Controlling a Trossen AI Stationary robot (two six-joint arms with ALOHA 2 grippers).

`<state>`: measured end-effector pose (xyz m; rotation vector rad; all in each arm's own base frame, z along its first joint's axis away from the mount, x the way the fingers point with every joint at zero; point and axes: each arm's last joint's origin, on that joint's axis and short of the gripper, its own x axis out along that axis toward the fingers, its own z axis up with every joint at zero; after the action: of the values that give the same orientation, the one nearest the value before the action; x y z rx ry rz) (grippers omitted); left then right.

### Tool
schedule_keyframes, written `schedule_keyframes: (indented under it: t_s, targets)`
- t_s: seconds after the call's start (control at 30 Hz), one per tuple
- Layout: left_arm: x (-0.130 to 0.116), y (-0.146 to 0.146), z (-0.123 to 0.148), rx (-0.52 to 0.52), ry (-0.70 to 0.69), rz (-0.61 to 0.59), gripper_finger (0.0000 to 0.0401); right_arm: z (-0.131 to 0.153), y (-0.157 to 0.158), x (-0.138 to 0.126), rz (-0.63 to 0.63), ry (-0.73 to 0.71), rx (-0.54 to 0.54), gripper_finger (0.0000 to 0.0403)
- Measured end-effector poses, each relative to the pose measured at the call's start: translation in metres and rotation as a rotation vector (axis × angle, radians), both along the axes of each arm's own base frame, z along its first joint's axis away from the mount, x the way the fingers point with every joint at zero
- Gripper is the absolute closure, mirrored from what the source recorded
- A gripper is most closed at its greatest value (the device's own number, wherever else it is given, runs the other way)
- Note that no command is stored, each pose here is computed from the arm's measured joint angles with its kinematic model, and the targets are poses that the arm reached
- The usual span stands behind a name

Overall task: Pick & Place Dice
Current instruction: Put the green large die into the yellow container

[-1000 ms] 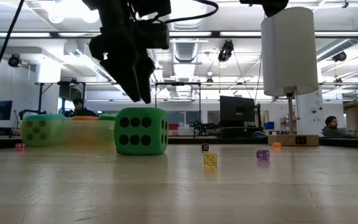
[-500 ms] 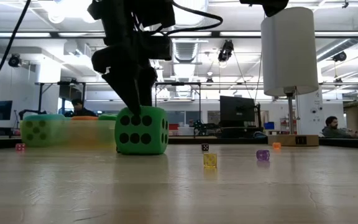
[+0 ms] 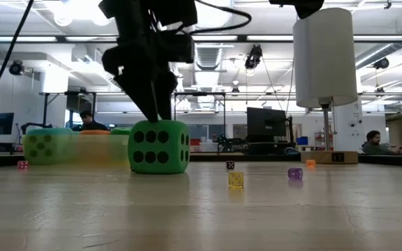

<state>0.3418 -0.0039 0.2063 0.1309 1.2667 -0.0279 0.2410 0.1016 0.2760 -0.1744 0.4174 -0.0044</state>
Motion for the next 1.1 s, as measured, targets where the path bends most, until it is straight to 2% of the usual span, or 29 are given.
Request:
schedule_keyframes:
  t_s: [0.17, 0.53, 1.1]
  targets:
    - [0.000, 0.000, 0.010, 0.004, -0.014, -0.003, 0.0002, 0.000, 0.000, 0.000, 0.000, 0.000, 0.000, 0.0374]
    - [-0.005, 0.001, -0.002, -0.003, 0.011, -0.004, 0.0002, 0.000, 0.000, 0.000, 0.000, 0.000, 0.000, 0.0374]
    - [-0.003, 0.001, -0.002, -0.002, -0.008, -0.030, 0.0003, 0.000, 0.000, 0.000, 0.000, 0.000, 0.000, 0.0374]
